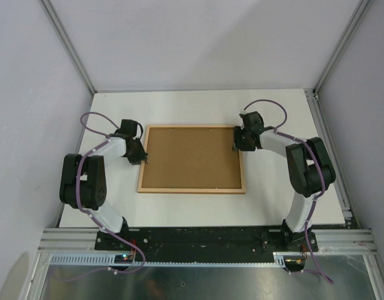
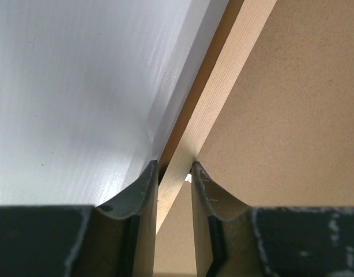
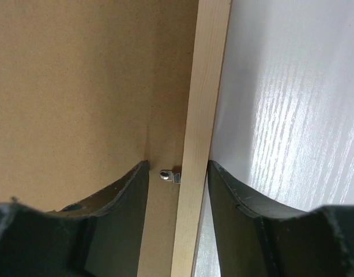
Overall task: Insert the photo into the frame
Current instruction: Press the fastener onto the backboard, then pick up the photo frame from the center of the board.
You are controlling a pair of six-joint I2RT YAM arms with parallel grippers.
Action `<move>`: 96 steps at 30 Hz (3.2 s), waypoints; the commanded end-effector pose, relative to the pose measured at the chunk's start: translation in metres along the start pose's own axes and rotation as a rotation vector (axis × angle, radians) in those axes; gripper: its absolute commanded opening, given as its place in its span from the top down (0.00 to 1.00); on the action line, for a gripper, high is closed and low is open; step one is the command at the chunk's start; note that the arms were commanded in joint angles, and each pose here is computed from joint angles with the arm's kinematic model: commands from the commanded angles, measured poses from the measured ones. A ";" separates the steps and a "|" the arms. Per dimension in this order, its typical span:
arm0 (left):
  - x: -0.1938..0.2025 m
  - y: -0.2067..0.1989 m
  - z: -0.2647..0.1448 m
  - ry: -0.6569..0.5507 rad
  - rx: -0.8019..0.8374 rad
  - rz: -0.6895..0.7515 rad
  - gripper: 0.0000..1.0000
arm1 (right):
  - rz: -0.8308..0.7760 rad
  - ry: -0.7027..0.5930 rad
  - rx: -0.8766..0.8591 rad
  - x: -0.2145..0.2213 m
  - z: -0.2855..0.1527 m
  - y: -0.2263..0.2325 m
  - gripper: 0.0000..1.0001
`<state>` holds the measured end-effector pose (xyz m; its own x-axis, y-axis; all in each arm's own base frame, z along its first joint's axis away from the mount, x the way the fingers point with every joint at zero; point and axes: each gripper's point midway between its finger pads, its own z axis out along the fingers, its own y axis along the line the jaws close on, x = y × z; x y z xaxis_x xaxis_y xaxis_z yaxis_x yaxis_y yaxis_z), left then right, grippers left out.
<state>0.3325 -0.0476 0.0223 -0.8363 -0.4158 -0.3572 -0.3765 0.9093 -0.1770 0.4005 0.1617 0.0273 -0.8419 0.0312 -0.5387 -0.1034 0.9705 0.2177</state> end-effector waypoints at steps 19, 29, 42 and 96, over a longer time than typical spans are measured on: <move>0.020 0.008 -0.002 0.044 -0.020 -0.022 1.00 | 0.046 -0.018 0.059 -0.006 -0.004 -0.004 0.61; 0.006 -0.001 -0.015 -0.003 0.021 -0.003 0.98 | 0.064 -0.064 0.072 -0.018 -0.027 -0.001 0.41; -0.026 -0.023 -0.041 -0.096 0.104 0.038 0.73 | 0.099 -0.091 0.066 -0.016 -0.047 -0.003 0.41; 0.282 -0.266 -0.166 -0.709 0.664 1.521 0.06 | 0.097 0.009 0.132 0.008 -0.088 -0.005 1.00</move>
<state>0.1294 -0.3910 0.1050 0.0012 0.6352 -0.7723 0.8704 0.3796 0.3135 0.3329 0.1376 0.0494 -0.8936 0.0747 -0.4425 0.0207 0.9919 0.1255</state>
